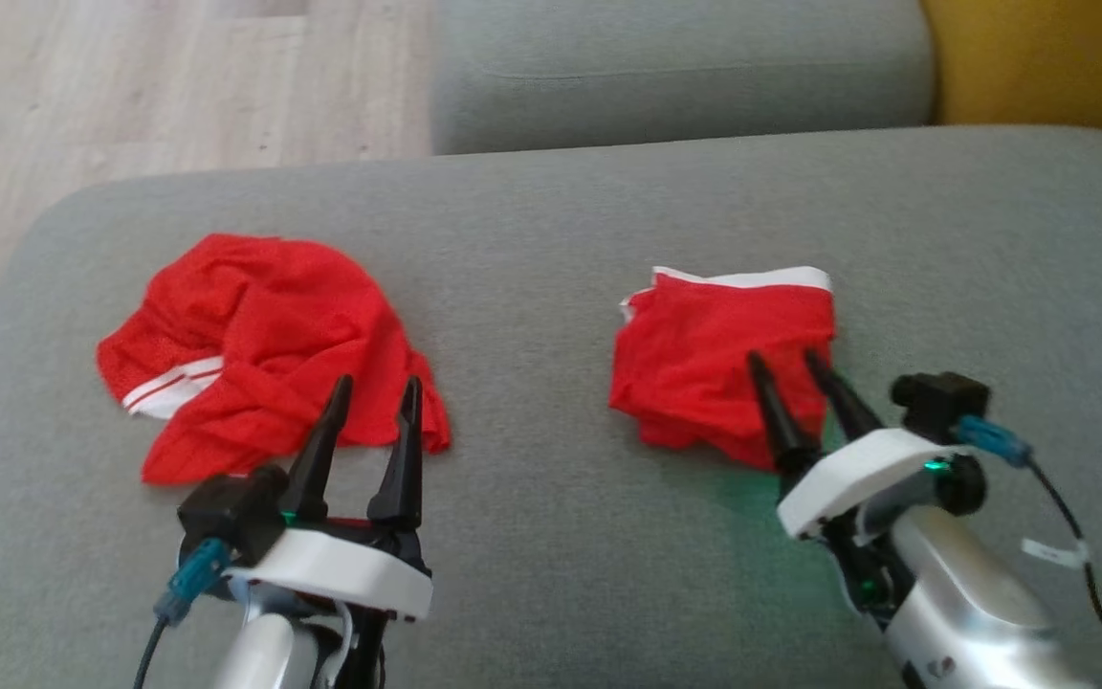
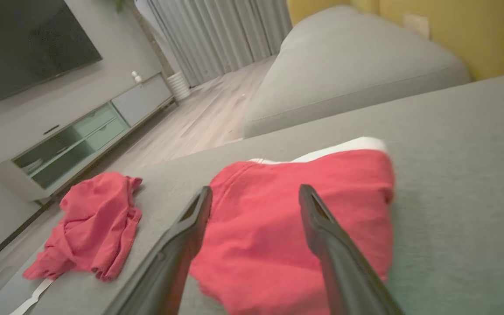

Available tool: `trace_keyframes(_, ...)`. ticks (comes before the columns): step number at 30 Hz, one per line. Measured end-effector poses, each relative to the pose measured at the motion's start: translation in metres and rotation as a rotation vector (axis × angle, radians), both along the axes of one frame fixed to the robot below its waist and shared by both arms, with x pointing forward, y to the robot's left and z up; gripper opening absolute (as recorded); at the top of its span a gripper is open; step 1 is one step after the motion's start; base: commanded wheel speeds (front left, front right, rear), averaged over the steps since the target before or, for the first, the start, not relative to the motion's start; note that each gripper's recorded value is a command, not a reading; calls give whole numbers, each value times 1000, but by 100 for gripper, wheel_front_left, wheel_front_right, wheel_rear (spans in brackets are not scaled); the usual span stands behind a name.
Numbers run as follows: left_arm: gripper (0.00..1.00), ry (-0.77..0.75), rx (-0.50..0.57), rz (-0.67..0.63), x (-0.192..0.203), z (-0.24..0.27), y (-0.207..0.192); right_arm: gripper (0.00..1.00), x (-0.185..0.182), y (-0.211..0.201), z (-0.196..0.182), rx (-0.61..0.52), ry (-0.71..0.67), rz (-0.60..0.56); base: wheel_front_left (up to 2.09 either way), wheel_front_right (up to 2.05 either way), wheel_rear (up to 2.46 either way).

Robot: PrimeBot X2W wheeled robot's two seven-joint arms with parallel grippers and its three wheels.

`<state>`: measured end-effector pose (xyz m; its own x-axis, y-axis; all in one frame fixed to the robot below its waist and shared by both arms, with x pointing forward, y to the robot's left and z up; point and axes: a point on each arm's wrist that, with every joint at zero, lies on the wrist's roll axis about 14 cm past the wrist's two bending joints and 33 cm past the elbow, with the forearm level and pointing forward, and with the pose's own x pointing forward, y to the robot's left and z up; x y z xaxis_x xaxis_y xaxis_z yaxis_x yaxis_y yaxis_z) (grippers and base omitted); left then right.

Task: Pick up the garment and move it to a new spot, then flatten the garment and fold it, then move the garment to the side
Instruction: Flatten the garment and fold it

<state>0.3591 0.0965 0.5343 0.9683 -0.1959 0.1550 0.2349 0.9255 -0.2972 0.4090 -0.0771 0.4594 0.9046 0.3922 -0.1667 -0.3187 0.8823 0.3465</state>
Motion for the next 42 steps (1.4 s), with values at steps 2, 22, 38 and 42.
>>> trace_keyframes(2,100,-8,-2,-16,2,3,-5,100,1,-18,5,-7,-40,-55,0,0,0)
trace_keyframes(22,100,-57,41,-111,13,13,-36,100,-38,-105,17,-117,-176,-357,0,0,0)
trace_keyframes(38,100,2,45,-87,27,-8,-21,0,41,-23,14,-176,-183,-99,0,0,0)
trace_keyframes(42,100,26,53,-50,28,-16,-9,0,63,-6,-11,-210,-109,-46,0,0,0)
